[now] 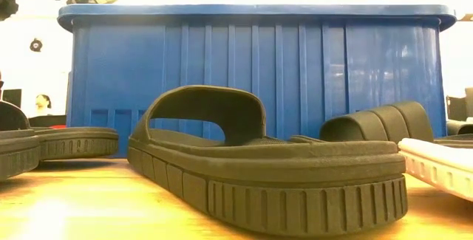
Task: Pick and place slides into bin
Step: Stack the pink slide on top of the pink slide into the blue bin
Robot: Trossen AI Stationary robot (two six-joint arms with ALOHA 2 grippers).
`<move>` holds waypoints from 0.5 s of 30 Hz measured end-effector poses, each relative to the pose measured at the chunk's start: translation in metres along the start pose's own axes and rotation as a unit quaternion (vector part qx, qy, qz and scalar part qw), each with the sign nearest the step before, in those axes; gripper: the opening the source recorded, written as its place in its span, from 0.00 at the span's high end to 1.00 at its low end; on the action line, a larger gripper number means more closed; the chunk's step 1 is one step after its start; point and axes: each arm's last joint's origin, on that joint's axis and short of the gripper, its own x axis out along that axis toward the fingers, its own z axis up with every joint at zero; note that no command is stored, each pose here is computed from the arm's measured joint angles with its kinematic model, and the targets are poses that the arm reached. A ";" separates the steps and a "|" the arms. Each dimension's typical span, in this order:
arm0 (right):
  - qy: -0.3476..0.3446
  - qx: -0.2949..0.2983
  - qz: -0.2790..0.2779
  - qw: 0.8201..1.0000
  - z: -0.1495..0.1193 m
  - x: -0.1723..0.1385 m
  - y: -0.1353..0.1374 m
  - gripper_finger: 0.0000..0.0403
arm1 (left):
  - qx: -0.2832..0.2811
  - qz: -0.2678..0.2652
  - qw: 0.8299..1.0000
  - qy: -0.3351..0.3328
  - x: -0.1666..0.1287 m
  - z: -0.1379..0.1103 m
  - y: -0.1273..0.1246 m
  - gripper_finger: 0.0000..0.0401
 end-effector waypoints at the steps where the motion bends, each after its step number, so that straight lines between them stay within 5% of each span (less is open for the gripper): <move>1: 0.003 0.014 -0.007 1.000 -0.002 0.002 0.000 0.43 | 0.000 0.000 1.000 0.000 0.000 0.000 0.000 0.52; 15: 0.017 0.088 -0.068 0.994 -0.027 0.035 0.006 0.43 | -0.001 0.000 1.000 -0.001 0.000 0.000 0.000 0.52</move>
